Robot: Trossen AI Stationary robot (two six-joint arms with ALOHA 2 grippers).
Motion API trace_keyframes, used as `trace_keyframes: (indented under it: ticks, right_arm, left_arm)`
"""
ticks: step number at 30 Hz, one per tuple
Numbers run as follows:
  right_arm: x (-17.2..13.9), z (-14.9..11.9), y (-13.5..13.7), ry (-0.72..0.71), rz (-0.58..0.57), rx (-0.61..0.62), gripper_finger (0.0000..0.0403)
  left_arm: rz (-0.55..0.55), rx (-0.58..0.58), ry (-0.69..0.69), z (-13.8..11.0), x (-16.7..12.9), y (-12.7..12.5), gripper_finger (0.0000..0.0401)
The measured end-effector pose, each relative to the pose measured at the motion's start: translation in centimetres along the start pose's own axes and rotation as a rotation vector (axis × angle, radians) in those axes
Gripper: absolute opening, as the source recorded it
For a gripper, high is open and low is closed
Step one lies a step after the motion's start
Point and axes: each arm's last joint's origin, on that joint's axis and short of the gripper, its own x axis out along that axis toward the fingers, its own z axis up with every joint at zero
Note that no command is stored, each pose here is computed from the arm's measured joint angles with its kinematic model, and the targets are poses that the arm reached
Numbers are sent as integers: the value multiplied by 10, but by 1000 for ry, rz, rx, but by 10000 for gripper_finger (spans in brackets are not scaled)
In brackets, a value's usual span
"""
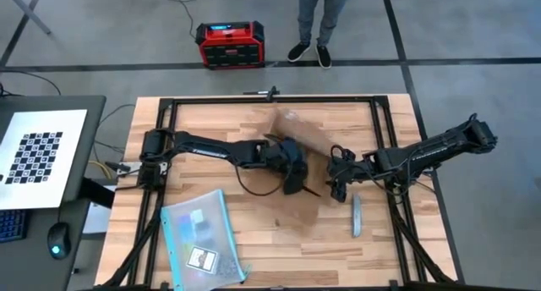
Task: Unpack boxes
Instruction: Break down the cardboard box until it is fully flat
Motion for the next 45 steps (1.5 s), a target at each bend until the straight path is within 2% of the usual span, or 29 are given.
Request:
trace_keyframes:
  ticks: [2, 8, 12, 19, 27, 31, 37, 39, 41, 45]
  right_arm:
    - [-1, 7, 3, -56, 34, -4, 205]
    - [-3, 16, 7, -144, 83, -30, 205]
    - [-2, 18, 5, -158, 82, -29, 205]
    - [0, 19, 3, -207, 56, -55, 205]
    - [6, 5, 0, -189, 37, -23, 205]
    - [-15, 8, 3, -109, 45, -56, 205]
    - [-80, 29, 1, 3, 24, -93, 205]
    - [-99, 40, 1, -37, 45, -83, 205]
    - [-112, 53, 4, -135, 75, -66, 205]
    - [-108, 79, 5, -299, 70, -53, 205]
  left_arm:
    - [-26, -1, -74, 15, -5, -5, 82]
    - [-69, 34, -120, 28, -9, -16, 82]
    - [-72, 12, -92, 24, -7, -16, 81]
    - [-101, 12, -96, 12, 17, -20, 81]
    - [-106, 29, -33, -1, 28, -21, 81]
    - [-100, 21, -10, -5, 31, -17, 81]
    - [-91, 14, 10, -12, 32, -15, 81]
    - [-91, 14, 8, -12, 33, -15, 81]
    - [-91, 13, -4, -11, 32, -15, 81]
    - [-89, 13, 0, -11, 32, -15, 81]
